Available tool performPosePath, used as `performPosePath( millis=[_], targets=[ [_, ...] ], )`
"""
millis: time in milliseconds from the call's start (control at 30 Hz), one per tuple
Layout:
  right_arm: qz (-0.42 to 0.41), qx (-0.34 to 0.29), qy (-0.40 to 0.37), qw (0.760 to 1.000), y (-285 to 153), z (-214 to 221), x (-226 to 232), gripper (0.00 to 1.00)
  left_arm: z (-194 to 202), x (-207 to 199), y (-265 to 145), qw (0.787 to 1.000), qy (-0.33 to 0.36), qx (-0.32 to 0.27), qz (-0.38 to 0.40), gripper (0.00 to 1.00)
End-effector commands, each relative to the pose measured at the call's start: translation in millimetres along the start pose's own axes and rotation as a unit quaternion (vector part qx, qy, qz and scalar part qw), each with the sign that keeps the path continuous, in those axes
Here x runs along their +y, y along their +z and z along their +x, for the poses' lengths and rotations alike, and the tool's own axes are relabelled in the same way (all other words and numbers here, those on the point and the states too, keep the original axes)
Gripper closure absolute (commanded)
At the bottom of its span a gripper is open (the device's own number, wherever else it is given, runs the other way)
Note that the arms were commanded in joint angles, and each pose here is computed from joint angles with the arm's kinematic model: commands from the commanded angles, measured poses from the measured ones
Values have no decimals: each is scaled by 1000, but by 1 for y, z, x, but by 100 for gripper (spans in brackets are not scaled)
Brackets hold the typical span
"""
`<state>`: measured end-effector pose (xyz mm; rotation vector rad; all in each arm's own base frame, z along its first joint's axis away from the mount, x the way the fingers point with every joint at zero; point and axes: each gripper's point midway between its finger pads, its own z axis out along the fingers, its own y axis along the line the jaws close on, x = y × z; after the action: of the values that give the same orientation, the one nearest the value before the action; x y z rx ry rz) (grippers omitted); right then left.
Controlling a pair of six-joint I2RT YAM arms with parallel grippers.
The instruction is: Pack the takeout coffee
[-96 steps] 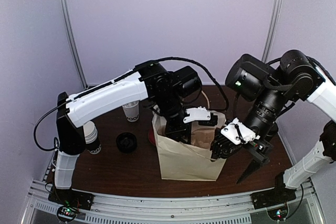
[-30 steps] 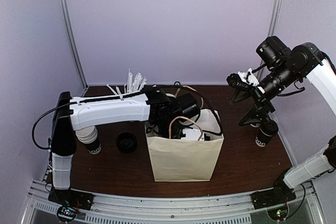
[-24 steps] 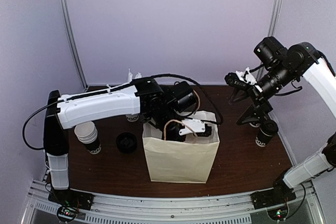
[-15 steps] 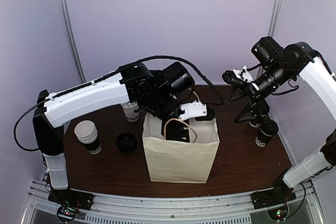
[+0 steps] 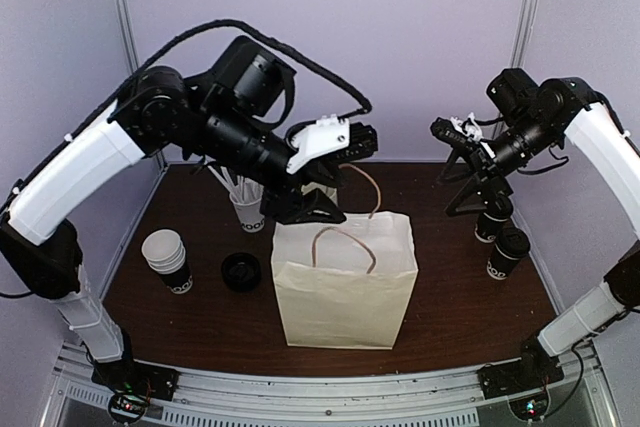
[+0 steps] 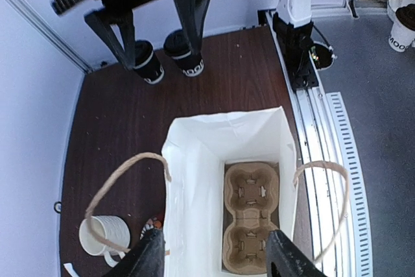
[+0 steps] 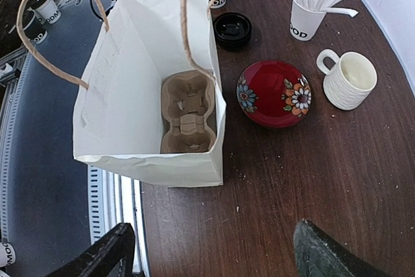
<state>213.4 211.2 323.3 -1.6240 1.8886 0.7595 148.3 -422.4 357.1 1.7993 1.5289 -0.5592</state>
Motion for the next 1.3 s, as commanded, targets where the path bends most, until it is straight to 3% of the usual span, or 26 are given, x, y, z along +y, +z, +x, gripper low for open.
performPosePath(
  millis=[0,67,167,300,433,600,700,800,933,1133,1267],
  targets=[
    [3,-23,22,999,-7,-3,-9,13,-24,9,-43,997,17,-74,-29,47],
    [17,-20,42,999,-9,2,-18,14,-20,30,-50,994,-1,-83,-77,48],
    [46,-7,81,996,-15,17,-35,16,-7,64,-57,987,-44,-89,-125,35],
    [75,17,142,987,-24,43,-59,19,12,84,-42,989,-92,-76,-90,35],
    [72,20,172,982,-25,59,-66,20,16,80,-13,992,-95,-73,-30,37],
    [89,22,179,980,-22,67,-72,21,11,79,14,991,-105,-80,19,54],
    [96,42,196,975,-19,78,-75,24,6,82,17,990,-107,-88,21,79],
    [114,67,215,968,-22,94,-81,26,5,90,9,989,-113,-93,3,98],
    [136,112,247,953,-32,122,-89,32,3,96,-10,987,-124,-102,-23,100],
    [165,185,296,923,-41,173,-99,36,28,109,5,986,-145,-74,-42,100],
    [198,219,324,899,-52,200,-110,29,40,118,11,985,-154,-51,-67,100]
  ],
)
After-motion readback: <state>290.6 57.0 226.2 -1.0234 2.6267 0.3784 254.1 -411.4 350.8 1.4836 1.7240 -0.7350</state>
